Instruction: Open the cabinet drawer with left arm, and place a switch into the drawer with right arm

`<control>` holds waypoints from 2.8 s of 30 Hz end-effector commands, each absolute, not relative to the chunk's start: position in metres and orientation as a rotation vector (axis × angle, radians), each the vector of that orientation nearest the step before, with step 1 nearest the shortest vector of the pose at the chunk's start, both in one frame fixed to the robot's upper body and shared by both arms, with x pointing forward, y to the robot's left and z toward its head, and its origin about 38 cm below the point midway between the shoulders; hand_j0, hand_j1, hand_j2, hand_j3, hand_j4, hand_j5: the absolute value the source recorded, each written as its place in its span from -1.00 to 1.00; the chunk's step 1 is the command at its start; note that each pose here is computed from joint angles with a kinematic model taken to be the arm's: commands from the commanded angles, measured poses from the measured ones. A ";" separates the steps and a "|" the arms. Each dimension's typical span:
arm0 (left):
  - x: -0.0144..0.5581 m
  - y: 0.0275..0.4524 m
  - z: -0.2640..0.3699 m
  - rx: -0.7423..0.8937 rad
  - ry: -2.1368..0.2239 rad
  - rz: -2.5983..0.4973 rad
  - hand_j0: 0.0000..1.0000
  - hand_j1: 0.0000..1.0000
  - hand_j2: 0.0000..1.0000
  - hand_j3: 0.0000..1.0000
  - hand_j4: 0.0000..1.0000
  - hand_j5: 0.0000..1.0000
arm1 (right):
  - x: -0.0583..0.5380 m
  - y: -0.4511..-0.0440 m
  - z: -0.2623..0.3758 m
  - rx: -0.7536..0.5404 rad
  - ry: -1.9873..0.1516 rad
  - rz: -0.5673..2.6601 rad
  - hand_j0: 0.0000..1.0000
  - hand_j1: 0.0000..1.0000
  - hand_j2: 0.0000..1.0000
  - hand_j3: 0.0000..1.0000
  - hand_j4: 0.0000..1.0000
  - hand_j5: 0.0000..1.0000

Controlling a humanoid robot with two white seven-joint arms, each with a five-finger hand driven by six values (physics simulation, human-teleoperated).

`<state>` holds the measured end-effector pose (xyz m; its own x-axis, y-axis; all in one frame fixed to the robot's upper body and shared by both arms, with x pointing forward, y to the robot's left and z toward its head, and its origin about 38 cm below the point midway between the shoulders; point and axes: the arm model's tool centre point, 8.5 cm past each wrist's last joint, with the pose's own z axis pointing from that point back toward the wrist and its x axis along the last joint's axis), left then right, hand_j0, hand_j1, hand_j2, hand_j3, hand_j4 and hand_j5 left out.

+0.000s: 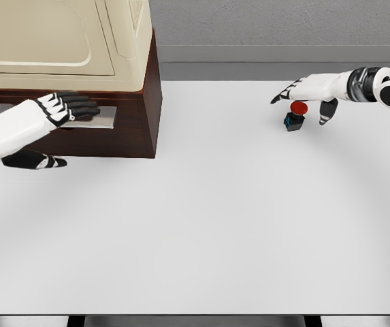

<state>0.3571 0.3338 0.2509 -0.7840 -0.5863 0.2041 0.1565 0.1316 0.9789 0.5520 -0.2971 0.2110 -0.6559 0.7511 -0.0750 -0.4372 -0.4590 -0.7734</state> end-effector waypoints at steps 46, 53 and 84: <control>0.352 0.360 0.209 0.375 -1.746 -1.603 1.00 1.00 1.00 1.00 1.00 1.00 | 0.553 -0.298 0.207 -0.532 -0.937 2.151 1.00 1.00 1.00 1.00 1.00 1.00; 0.346 0.368 0.209 0.385 -1.743 -1.578 1.00 1.00 1.00 1.00 1.00 1.00 | 0.553 -0.298 0.207 -0.535 -0.936 2.152 1.00 1.00 1.00 1.00 1.00 1.00; 0.311 0.407 0.202 0.447 -1.680 -1.478 1.00 1.00 1.00 1.00 1.00 1.00 | 0.556 -0.293 0.209 -0.535 -0.939 2.149 1.00 1.00 1.00 1.00 1.00 1.00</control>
<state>0.3049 0.3944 0.1979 -0.6078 -0.6723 0.4225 0.2801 0.3163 0.9064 0.5559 -0.2922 0.2073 -0.6584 0.7476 -0.0870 -0.4484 -0.4824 -0.7525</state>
